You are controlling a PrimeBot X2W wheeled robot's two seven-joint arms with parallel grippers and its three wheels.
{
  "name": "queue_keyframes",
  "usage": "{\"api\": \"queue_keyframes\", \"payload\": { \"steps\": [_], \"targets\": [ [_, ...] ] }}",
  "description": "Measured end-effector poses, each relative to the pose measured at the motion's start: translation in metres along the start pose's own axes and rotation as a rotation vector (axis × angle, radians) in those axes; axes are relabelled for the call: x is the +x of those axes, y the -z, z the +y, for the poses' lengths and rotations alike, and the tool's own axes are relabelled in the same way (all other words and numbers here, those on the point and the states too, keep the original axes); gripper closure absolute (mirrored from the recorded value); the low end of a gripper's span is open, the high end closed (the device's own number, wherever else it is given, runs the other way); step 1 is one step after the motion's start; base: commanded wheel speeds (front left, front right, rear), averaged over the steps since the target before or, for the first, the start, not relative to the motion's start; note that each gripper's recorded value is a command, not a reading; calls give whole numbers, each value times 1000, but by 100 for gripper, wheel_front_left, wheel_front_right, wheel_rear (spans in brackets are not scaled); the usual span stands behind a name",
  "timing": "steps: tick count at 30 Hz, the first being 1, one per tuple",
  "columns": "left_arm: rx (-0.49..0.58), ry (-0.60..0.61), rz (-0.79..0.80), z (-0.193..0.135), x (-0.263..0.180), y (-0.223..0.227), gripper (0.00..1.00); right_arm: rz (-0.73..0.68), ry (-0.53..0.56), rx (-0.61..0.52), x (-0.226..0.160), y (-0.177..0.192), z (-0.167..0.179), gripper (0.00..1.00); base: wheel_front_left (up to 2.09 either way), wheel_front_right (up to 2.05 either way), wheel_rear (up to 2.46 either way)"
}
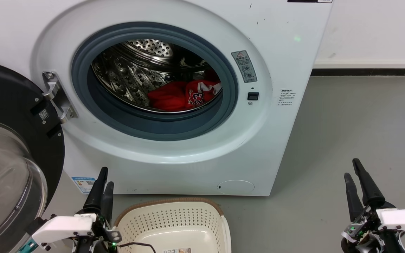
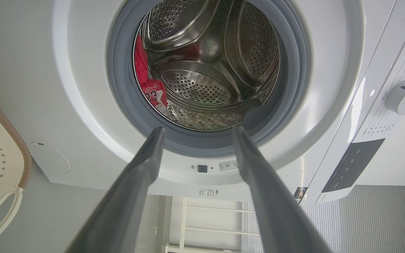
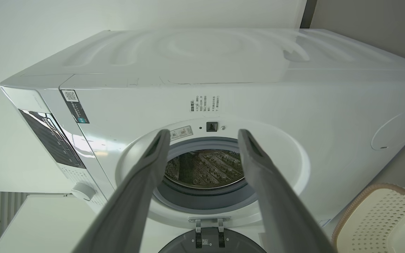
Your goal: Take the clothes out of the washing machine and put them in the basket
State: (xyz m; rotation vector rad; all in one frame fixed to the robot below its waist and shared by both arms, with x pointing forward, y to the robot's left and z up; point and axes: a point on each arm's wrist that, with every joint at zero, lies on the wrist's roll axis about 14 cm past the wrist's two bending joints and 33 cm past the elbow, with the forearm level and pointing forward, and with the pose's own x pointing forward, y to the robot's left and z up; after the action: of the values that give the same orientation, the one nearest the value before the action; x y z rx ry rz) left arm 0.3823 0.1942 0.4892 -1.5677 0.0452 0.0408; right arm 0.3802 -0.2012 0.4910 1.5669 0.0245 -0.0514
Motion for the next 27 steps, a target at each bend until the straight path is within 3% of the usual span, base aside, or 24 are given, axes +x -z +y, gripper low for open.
{"api": "queue_keyframes", "payload": {
  "steps": [8, 27],
  "targets": [
    [78, 13, -5, -5, 2, 4, 0, -17, -20, -64, 1, 0, 7, 0, 0, 0, 0],
    [454, 119, -16, -40, 8, 15, 0, -23, -92, -440, 2, 10, 30, 0, 0, 0, 0]
  ]
}}
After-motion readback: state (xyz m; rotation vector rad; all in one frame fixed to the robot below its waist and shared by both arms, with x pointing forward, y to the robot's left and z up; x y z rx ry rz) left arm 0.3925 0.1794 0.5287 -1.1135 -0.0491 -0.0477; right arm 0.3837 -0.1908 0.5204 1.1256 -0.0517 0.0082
